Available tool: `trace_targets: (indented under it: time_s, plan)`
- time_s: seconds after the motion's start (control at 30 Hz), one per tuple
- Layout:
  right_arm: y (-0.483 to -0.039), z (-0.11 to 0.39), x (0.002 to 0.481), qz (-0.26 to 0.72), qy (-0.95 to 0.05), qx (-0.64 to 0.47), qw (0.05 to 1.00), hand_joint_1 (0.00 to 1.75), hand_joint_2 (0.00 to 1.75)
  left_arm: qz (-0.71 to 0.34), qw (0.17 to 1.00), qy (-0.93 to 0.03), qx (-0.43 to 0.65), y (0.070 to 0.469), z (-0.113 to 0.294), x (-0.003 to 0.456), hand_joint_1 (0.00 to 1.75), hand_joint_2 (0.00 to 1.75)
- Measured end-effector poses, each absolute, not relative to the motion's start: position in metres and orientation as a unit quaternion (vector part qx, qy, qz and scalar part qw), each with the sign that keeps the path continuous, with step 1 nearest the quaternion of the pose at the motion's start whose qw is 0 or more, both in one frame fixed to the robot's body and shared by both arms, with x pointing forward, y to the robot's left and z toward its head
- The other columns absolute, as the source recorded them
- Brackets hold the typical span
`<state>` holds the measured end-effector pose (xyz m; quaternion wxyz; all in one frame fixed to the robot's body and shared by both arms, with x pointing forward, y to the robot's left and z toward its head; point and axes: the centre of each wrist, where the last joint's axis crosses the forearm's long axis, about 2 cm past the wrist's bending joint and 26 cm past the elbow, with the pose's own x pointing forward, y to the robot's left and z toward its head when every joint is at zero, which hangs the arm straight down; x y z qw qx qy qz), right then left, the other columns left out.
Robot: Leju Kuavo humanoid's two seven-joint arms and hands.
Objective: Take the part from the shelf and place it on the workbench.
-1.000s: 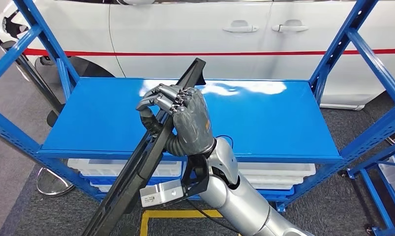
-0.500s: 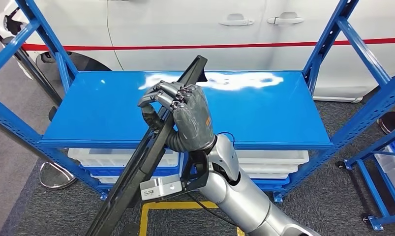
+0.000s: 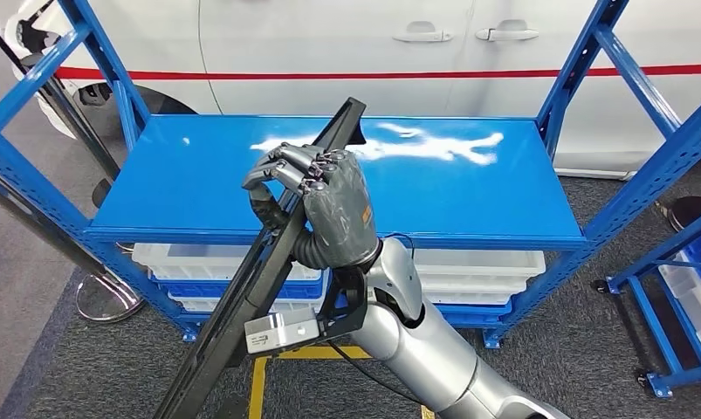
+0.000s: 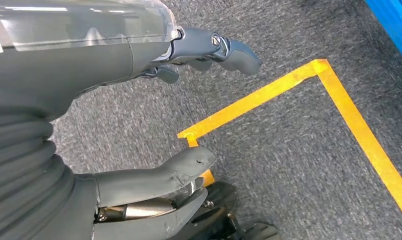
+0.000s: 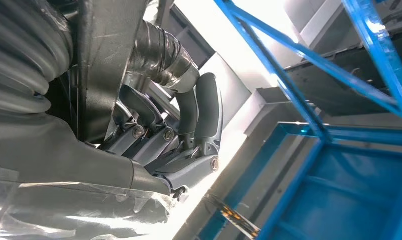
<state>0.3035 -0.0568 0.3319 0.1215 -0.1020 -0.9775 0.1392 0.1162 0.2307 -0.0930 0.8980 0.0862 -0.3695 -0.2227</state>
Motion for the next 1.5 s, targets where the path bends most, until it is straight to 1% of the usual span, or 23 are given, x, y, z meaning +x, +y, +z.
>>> trace_targets:
  time_s: [1.1,1.5]
  plan:
    - [-0.0571,0.3401,0.3029,0.134,-0.978,-0.114,0.109,1.75,1.75,-0.232,0.896,-0.37,0.082,0.2305,-0.091,0.1242,0.0,1.75]
    - [-0.06,0.3375,0.3008,0.129,-0.977,-0.129,0.107,1.75,1.75,-0.248,0.897,-0.358,0.075,0.2318,-0.0927,0.1186,0.0,1.75]
